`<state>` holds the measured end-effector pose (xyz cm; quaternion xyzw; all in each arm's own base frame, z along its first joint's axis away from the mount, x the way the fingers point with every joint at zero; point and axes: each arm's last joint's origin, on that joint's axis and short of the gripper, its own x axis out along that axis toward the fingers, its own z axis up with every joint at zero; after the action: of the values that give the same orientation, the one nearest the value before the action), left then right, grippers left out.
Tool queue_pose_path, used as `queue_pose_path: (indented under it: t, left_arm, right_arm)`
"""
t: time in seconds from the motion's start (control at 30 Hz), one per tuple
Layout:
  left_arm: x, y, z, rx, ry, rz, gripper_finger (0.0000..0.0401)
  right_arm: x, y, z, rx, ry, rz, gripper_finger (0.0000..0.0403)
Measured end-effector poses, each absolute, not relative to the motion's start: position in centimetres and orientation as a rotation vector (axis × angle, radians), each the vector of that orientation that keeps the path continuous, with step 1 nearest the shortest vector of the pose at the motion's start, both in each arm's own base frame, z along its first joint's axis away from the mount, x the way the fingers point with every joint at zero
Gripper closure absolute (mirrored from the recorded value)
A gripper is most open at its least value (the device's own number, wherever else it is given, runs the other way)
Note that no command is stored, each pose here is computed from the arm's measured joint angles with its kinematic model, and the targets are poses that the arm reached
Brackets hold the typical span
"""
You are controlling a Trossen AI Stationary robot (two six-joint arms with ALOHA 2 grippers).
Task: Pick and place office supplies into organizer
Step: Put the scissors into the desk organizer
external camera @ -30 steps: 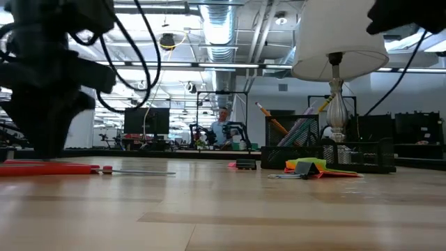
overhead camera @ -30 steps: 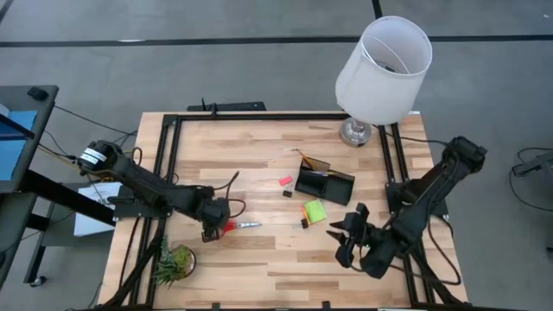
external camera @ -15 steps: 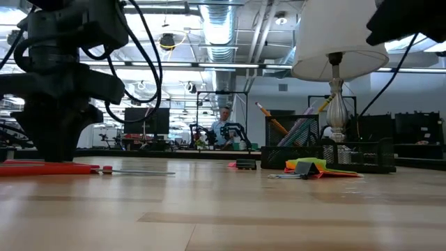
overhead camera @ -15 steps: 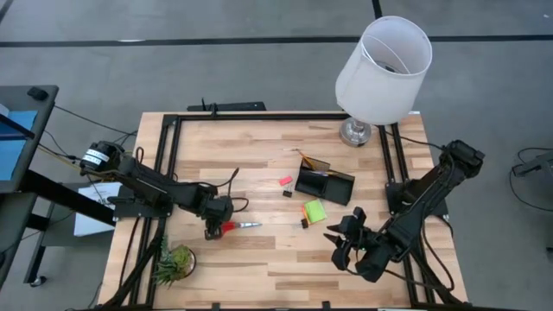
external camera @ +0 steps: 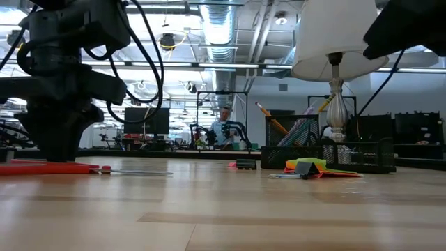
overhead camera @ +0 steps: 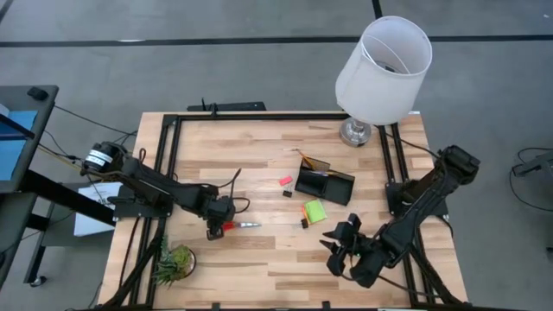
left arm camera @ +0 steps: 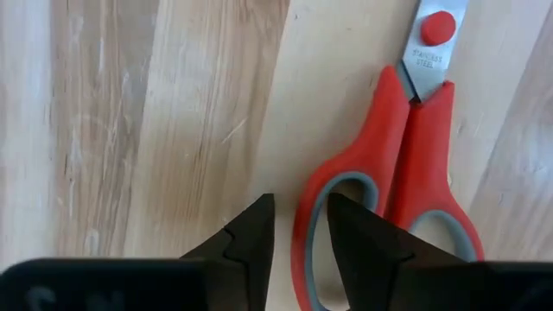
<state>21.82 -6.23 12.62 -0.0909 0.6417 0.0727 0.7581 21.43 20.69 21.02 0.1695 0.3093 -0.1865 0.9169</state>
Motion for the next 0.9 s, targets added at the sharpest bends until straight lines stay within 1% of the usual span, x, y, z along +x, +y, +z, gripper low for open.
queue_pose_path:
  t: [0.1,0.27,0.3,0.4,0.5,0.63,0.7,0.83,0.9]
  left_arm:
    - [21.9,-6.3,12.3,-0.179,1.410,0.147,0.0317]
    - [22.4,-6.5,12.7,-0.165,1.393,0.151,0.0381]
    - [22.6,-6.5,13.0,-0.157,1.387,0.152,0.0388]
    - [23.5,-6.7,13.9,-0.129,1.379,0.137,0.0386]
    - [25.3,-7.0,15.9,-0.072,1.281,0.127,0.0387]
    - [26.5,-7.1,18.5,0.091,1.258,0.119,0.0394]
    - [27.8,-7.3,20.7,0.187,1.167,0.119,0.0394]
    - [29.3,-7.2,24.7,0.475,1.059,0.164,0.0393]
    - [30.2,-7.1,26.7,0.631,0.972,0.243,0.0393]
  right_arm:
    - [21.1,21.9,21.4,0.404,0.620,-0.311,0.0294]
    - [19.2,24.2,21.6,0.425,0.606,-0.202,0.0294]
    - [18.9,24.7,21.4,0.424,0.593,-0.198,0.0294]
    - [18.1,25.7,20.2,0.401,0.571,-0.213,0.0294]
    - [17.7,26.5,18.9,0.399,0.581,-0.221,0.0294]
    - [17.7,27.1,17.2,0.369,0.663,-0.205,0.0294]
    - [17.9,27.2,16.5,0.361,0.704,-0.205,0.0294]
    - [18.8,27.0,15.5,0.388,0.791,-0.198,0.0294]
    - [19.5,26.8,15.1,0.410,0.822,-0.199,0.0294]
